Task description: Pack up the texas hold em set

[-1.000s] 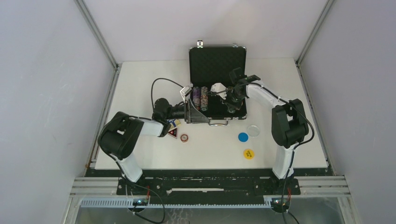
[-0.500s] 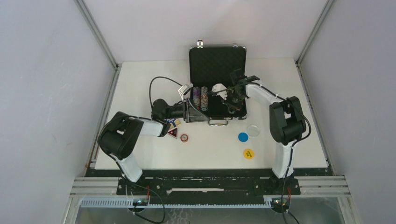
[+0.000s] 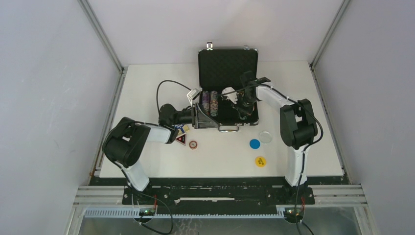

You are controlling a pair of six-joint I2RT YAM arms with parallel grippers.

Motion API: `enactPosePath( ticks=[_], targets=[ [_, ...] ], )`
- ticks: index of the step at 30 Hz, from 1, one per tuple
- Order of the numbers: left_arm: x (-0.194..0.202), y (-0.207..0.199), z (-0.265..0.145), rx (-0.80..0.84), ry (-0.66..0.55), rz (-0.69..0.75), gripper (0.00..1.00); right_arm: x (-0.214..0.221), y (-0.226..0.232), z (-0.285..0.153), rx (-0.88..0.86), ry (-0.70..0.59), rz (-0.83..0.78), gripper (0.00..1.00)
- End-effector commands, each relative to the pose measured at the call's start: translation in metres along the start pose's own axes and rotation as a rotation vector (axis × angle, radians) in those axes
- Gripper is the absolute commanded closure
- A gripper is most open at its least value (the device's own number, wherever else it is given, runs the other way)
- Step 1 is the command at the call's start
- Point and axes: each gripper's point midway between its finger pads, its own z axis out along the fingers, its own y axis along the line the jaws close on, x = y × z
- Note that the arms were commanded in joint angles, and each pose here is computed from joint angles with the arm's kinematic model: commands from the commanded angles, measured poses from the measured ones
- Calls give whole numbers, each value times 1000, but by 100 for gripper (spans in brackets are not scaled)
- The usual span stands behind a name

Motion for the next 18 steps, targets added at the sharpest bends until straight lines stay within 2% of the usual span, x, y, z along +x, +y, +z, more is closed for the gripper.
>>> enactPosePath(
  ticks=[1, 7, 11, 18],
  targets=[
    [-2, -14, -2, 37, 5, 64, 16, -24, -51, -10, 160, -84, -48, 99],
    [-2, -13, -2, 36, 7, 59, 16, -29, -59, -14, 191, -96, -51, 98],
    [-2, -13, -2, 35, 7, 59, 17, -27, -59, -15, 191, -88, -56, 84],
    [-2, -13, -2, 36, 7, 57, 17, -28, -64, -21, 230, -94, -44, 81]
  ],
)
